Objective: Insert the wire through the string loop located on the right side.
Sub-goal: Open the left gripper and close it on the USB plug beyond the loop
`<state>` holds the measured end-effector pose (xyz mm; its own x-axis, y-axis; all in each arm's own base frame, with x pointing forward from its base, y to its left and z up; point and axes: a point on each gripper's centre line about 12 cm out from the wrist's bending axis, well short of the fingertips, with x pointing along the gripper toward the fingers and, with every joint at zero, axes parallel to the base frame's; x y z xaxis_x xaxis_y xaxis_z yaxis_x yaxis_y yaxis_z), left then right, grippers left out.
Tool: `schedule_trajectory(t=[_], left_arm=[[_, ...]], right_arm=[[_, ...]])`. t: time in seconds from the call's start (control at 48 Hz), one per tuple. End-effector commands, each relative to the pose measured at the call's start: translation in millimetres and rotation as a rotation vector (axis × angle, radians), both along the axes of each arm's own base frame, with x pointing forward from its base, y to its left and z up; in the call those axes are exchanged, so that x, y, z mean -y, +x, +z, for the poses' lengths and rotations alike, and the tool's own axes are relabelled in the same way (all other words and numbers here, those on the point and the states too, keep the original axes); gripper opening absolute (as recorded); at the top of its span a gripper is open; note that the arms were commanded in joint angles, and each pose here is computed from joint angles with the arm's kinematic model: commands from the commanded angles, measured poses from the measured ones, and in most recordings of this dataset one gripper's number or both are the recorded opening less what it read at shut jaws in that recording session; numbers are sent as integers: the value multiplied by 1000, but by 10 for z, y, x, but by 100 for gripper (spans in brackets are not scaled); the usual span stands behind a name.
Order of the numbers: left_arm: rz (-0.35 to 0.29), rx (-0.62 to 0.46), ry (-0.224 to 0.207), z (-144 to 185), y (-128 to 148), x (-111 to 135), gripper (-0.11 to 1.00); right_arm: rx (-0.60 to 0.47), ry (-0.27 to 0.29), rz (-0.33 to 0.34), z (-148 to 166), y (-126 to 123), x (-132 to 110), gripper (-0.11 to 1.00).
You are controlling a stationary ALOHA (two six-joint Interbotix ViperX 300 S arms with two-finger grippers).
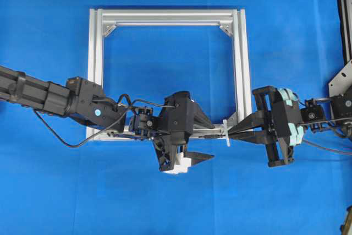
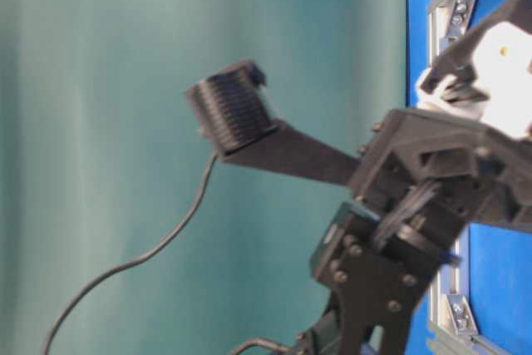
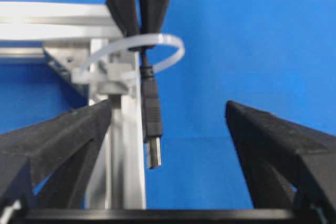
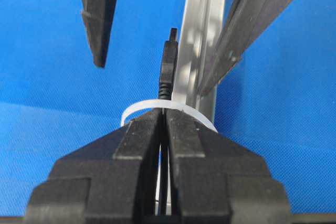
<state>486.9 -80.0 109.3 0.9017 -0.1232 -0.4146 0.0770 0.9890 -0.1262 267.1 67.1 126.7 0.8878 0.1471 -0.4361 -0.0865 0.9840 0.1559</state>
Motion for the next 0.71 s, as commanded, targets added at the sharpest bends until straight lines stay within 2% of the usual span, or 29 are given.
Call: schedule_trajectory(t=[0.0, 0.687], left_arm=[[0, 50, -7, 178, 62, 3, 90], [3, 52, -13, 185, 66, 4, 90]], right_arm=[[28, 6, 1, 71, 55, -17, -3], [27, 5, 0, 70, 56, -13, -3]])
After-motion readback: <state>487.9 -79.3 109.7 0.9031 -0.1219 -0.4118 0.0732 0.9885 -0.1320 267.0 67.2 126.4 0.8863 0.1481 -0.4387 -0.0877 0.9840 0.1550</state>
